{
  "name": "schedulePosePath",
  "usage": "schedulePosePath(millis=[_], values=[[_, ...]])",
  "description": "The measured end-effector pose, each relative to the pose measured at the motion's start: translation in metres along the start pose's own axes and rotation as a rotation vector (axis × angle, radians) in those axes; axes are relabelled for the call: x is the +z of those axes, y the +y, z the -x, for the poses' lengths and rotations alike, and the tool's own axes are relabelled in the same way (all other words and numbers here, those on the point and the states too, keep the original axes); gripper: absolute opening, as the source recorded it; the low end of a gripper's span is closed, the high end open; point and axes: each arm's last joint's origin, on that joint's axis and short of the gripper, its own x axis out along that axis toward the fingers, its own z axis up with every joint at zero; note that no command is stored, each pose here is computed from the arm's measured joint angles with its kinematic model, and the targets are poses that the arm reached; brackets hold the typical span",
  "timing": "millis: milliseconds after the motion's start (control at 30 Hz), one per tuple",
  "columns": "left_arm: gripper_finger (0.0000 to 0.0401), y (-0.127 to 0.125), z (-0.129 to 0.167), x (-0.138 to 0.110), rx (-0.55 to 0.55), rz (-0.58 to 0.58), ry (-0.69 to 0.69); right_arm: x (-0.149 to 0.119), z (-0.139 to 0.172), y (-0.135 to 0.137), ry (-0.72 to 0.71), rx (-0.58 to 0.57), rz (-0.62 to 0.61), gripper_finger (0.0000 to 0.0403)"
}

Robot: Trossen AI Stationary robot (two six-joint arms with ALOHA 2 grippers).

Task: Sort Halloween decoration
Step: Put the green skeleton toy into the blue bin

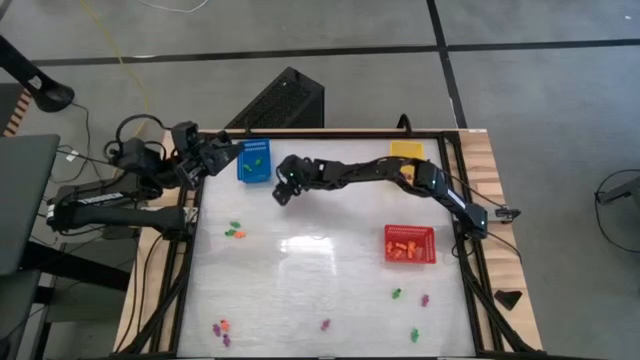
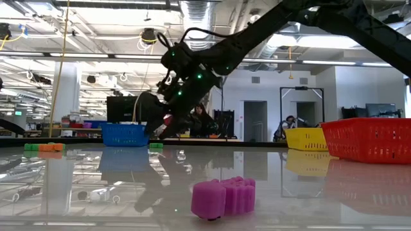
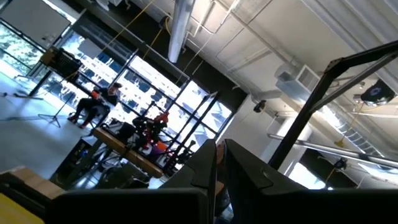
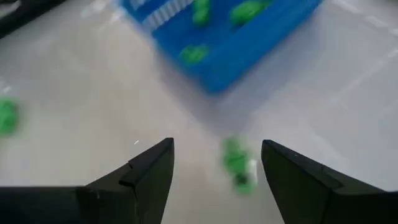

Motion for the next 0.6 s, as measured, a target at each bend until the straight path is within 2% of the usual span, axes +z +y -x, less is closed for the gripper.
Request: schedulePosePath(millis=[100,233,333,433,600], values=[[0.0019,0.001,0.000,-0.001,0.019,0.002,-0.002,-0.006,-0.002,-0.001,0.022,0.045,0.010,0.0273],[0.0019,0.004,-0.002,-0.003,0.041,0.002,-0.001,-0.013,-0.005,-0.008,0.045,0.034,0.037,0.0272],[0.0019,0.007,-0.005,-0.005,0.067,0.003,-0.006,-0.019,-0.013,-0.012,0.072,0.043,0.018,0.0255],[0.0019,0.011,-0.009,-0.008,0.095,0.014,-0.008,-0.029,-0.025,-0.015,0.124,0.084,-0.033,0.0202],[0.0019,0.015,-0.014,-0.012,0.095,0.048,-0.005,-0.044,-0.037,-0.011,0.162,0.087,-0.040,0.0053]])
